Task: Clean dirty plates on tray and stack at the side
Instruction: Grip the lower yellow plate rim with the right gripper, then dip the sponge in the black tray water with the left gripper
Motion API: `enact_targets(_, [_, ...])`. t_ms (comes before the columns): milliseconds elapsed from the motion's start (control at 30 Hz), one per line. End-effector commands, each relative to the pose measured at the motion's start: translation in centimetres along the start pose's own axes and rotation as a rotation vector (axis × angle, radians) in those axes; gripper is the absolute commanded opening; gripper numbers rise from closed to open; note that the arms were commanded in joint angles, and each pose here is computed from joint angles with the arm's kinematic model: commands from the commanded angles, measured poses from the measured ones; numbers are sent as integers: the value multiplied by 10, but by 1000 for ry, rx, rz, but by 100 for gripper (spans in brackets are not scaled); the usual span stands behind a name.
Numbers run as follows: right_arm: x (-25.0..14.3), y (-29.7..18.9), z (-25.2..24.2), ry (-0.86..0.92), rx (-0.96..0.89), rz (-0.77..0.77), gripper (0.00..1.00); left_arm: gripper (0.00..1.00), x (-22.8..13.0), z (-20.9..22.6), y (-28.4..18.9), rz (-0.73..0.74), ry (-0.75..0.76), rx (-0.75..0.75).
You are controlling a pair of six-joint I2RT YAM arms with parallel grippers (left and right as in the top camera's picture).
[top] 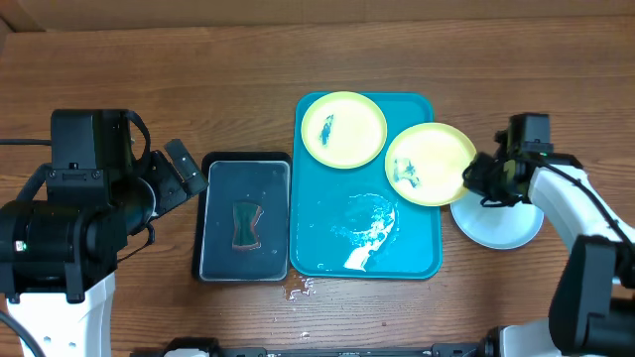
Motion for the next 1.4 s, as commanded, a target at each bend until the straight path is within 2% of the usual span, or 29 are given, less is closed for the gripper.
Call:
enact_targets(0, [-5, -4, -1, 8, -16, 26, 4, 100, 2, -1, -3, -9, 16, -12])
enact_targets(200, [-7, -58, 17, -10, 14, 8, 4, 100, 3, -1, -2, -9, 20, -12])
enact_targets(400, [-51, -90, 36, -102, 62, 71, 4, 100, 4, -6, 3, 12, 99, -31])
enact_targets(433, [-60, -90, 38, -123, 56, 95, 4, 100, 3, -9, 4, 18, 136, -55])
enact_targets(500, [-87, -80, 44, -155, 36, 160, 4, 100, 2, -28, 7, 40, 320, -192])
enact_targets(567, [-103, -66, 46, -139, 23, 189, 4, 99, 0, -37, 11, 65, 401, -263])
enact_targets(767, [-134, -21, 43, -10, -4, 209, 4, 94, -12, -47, 37, 202, 437, -309])
enact_targets(800, [-136, -18, 42, 0, -6, 209, 4, 95, -13, -49, 42, 222, 440, -308])
enact_targets(833, [-136, -16, 42, 15, -9, 212, 4, 99, -16, -50, 49, 248, 443, -306])
enact_targets(933, [-137, -15, 42, 37, -12, 218, 4, 100, -22, -47, 71, 314, 416, -253])
enact_targets(1033, [-141, -18, 44, 33, -1, 255, 33, 100, -33, -42, 97, 375, 384, -199])
enact_targets(1200, [-131, -35, 56, -71, 36, 223, 34, 97, -52, -45, 141, 429, 396, -192])
enact_targets(1267, [-124, -53, 69, -118, 94, 179, 34, 86, -68, -49, 165, 467, 410, -186])
enact_targets(1367, [-119, -71, 79, -162, 155, 131, 34, 79, -79, -47, 192, 483, 410, -102])
Point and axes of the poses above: each gripper's point midway between its finger pads, its own y axis out along the fingers, its own z axis along the line the jaws close on, x = y × z, the point moved 4 cm from there along -y, back along the fingers, and after that the axes turned 14 degrees about y, right-handed, at the moved point
